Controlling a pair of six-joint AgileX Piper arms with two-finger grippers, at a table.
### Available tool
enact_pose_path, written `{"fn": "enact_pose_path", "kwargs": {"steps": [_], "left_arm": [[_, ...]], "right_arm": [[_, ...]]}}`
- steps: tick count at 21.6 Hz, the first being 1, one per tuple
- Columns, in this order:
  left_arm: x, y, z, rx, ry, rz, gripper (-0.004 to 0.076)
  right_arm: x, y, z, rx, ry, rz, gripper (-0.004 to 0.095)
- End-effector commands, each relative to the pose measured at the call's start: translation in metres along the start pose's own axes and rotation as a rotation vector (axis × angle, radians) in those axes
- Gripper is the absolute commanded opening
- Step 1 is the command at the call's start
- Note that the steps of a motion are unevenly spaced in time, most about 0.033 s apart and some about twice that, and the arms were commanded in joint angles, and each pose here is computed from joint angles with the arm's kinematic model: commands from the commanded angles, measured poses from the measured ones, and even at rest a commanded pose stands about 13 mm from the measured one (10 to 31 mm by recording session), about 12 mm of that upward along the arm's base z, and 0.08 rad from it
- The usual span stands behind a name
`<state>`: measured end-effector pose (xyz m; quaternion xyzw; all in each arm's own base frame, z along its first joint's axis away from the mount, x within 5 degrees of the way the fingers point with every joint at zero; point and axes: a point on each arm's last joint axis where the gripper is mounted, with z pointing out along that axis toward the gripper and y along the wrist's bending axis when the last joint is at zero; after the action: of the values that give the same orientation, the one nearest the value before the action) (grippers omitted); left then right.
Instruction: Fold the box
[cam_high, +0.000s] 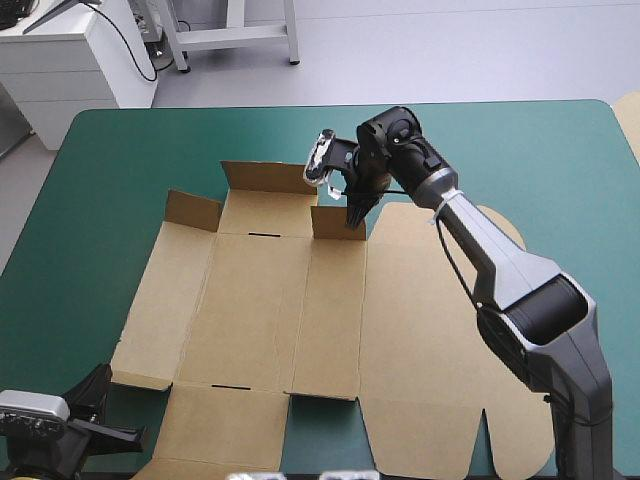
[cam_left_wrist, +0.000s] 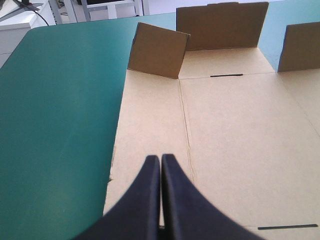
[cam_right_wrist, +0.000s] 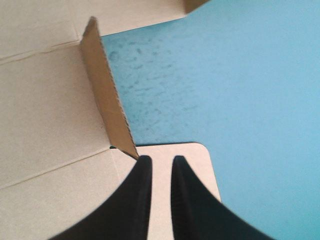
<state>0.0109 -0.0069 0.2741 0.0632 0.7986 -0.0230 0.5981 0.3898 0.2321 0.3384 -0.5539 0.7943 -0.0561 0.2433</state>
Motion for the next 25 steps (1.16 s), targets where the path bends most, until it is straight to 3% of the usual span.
{"fn": "enact_pose_path", "kwargs": {"steps": [1,5,8,11,16,20,25], "left_arm": [[-0.014,0.000,-0.008,0.003,-0.113,-0.005,-0.0008],[-0.017,0.001,-0.008,-0.009,-0.148,0.002,-0.0008],[-0.031,0.007,-0.009,-0.069,-0.196,0.056,-0.0008],[-0.069,0.017,-0.001,-0.157,-0.137,0.163,-0.0008],[-0.125,0.032,0.060,-0.191,0.178,0.234,-0.0007],[-0.131,0.049,0.109,-0.286,0.524,0.246,0.0008],[-0.133,0.066,0.140,-0.356,0.696,0.181,0.0018]], "right_arm": [[0.006,-0.010,-0.076,0.144,-0.098,0.139,-0.0014],[0.020,-0.009,-0.136,0.202,-0.208,0.412,-0.0021],[0.039,0.001,-0.155,0.196,-0.207,0.519,-0.0021],[0.077,0.025,-0.165,0.211,-0.126,0.579,-0.0021],[0.134,0.071,-0.185,0.187,-0.088,0.654,-0.0021],[0.170,0.099,-0.199,0.186,-0.105,0.695,-0.0021],[0.198,0.122,-0.216,0.198,-0.158,0.723,-0.0021]]}}
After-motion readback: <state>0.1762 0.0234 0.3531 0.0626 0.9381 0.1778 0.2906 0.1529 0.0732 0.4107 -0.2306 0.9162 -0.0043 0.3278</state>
